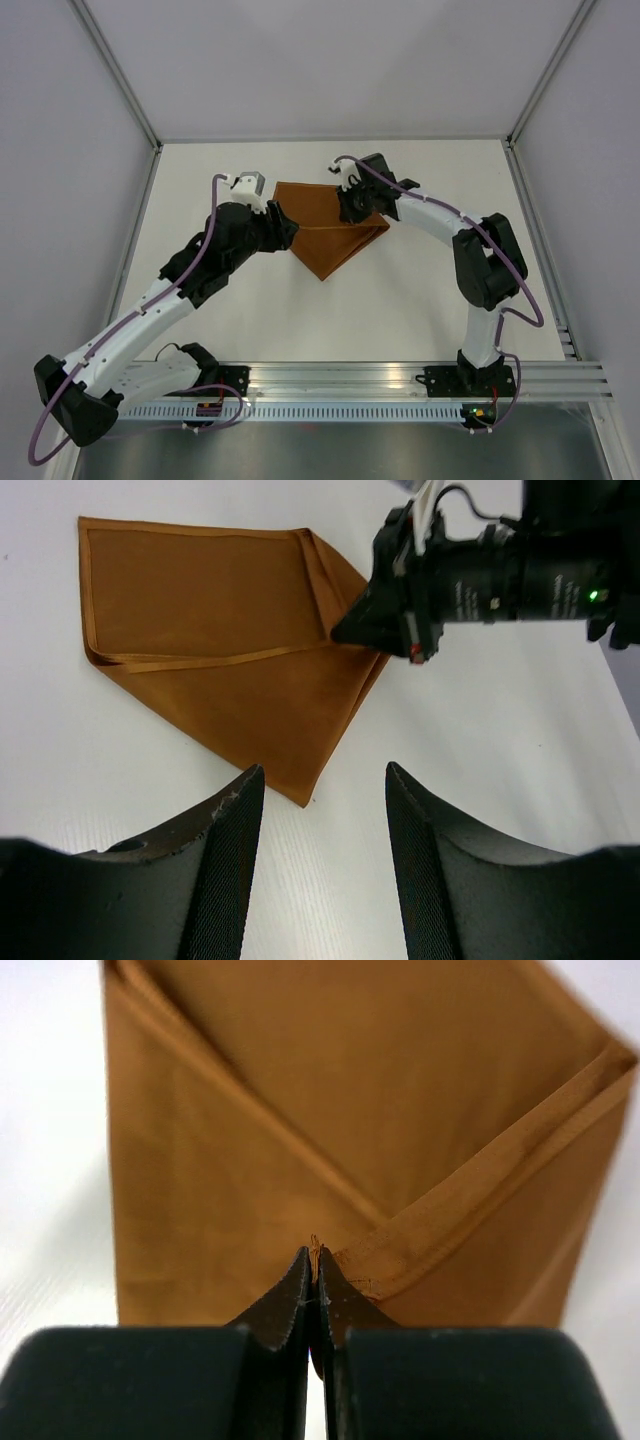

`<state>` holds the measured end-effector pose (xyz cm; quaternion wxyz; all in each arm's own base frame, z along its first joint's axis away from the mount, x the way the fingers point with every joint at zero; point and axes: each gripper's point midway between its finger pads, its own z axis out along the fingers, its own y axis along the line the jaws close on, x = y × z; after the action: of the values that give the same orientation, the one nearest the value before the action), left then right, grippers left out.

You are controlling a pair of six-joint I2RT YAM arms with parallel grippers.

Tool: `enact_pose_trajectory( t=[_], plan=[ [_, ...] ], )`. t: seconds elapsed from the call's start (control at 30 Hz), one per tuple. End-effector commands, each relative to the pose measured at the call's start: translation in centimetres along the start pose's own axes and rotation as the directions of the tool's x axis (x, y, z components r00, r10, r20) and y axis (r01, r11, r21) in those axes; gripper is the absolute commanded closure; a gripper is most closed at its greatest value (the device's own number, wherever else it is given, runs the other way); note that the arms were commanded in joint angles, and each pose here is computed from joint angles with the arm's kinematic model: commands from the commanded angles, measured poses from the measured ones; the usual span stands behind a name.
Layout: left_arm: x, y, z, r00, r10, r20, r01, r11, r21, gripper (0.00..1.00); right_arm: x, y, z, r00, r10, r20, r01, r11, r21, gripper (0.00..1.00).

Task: Fold the napkin, place the utensils inside, and roll it up
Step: Fold the napkin

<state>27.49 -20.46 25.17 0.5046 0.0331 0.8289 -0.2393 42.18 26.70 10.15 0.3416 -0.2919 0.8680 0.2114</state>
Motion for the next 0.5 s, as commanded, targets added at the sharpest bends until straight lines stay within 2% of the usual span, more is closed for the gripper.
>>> enact_pose_trajectory(
  t=[0.0, 0.1, 0.47],
  plan=[
    [-0.9, 0.3, -1.1, 0.997, -0.056, 0.046, 0.057, 0.998, -0.014, 0.43, -0.4, 1.1, -0.3, 0.994, -0.110, -0.002, 0.110, 0.993, 0.038, 0.94],
    [-1.1, 0.5, -1.8, 0.996, -0.061, 0.059, 0.062, 0.998, -0.015, 0.44, 0.0, 3.6, 0.6, 0.988, -0.154, -0.025, 0.155, 0.988, 0.010, 0.94],
    [-0.7, 0.8, -2.7, 0.996, -0.066, 0.062, 0.067, 0.998, -0.011, 0.43, 2.9, 7.5, 2.6, 0.964, -0.244, -0.103, 0.243, 0.970, -0.028, 0.96]
  ],
)
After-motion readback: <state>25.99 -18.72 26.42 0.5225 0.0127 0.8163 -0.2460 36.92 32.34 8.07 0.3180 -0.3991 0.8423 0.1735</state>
